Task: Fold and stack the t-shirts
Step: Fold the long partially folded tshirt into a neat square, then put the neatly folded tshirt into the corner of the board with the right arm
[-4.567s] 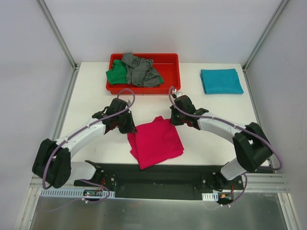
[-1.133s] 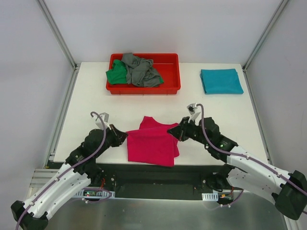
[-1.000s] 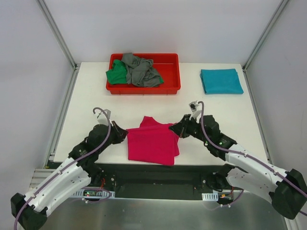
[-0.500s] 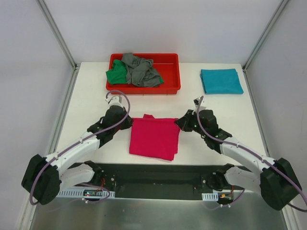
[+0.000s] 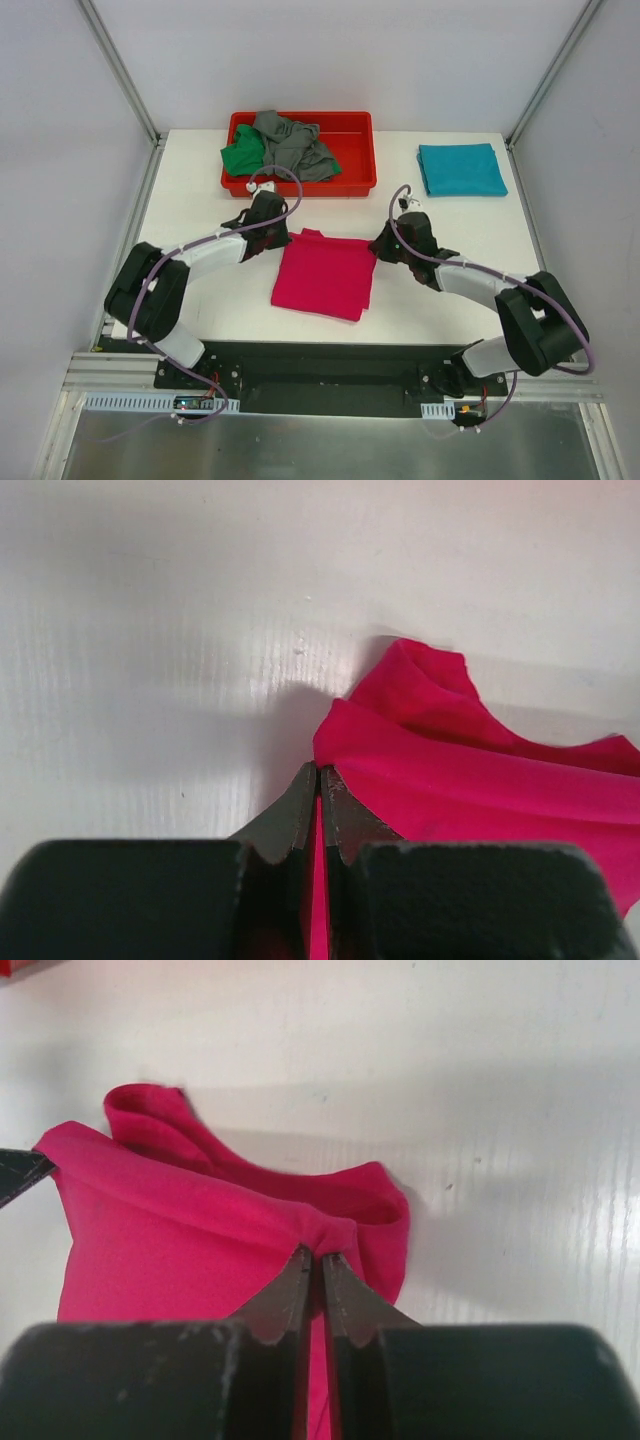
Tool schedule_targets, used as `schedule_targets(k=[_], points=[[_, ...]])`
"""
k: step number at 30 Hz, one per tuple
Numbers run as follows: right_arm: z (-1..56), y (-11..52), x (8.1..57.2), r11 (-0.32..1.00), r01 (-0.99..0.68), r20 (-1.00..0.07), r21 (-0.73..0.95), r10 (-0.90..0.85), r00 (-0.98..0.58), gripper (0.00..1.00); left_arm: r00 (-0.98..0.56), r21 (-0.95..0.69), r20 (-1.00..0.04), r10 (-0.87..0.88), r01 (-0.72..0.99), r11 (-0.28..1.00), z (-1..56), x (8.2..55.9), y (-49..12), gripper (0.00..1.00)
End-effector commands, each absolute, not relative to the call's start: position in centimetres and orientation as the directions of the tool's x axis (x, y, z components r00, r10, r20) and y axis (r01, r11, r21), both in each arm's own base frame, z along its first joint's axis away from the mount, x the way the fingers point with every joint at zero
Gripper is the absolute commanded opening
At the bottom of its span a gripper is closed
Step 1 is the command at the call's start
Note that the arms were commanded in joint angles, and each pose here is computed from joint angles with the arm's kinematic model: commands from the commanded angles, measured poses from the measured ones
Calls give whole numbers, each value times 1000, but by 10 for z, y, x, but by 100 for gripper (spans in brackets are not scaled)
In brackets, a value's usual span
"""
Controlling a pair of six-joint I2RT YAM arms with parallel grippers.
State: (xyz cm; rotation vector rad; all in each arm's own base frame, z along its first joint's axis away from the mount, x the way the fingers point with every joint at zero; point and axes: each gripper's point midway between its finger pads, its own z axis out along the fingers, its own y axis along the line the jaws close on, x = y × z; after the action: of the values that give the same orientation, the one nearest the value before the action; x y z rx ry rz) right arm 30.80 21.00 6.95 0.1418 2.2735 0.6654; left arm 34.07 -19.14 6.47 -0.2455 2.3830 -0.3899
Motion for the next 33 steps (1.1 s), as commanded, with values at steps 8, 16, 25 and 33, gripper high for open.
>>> schedule_targets(k=[8,16,25,33], points=[[82,204,353,903,-113,-666,415,217,-713,64,-781,-304,-567,-264,-99,947,63,366,-185,69],[103,214,290,815,-174,-574,553,221,-789,96,-748,-388,-564,-350,-134,912,85,315,-166,99],[69,213,239,920,-36,-485,390,172,-857,99,-732,-536,-501,-462,-157,830,86,244,-152,99],[46,224,242,962,18,-458,272,145,-877,81,-710,-585,-485,-510,-170,793,80,225,-146,99]])
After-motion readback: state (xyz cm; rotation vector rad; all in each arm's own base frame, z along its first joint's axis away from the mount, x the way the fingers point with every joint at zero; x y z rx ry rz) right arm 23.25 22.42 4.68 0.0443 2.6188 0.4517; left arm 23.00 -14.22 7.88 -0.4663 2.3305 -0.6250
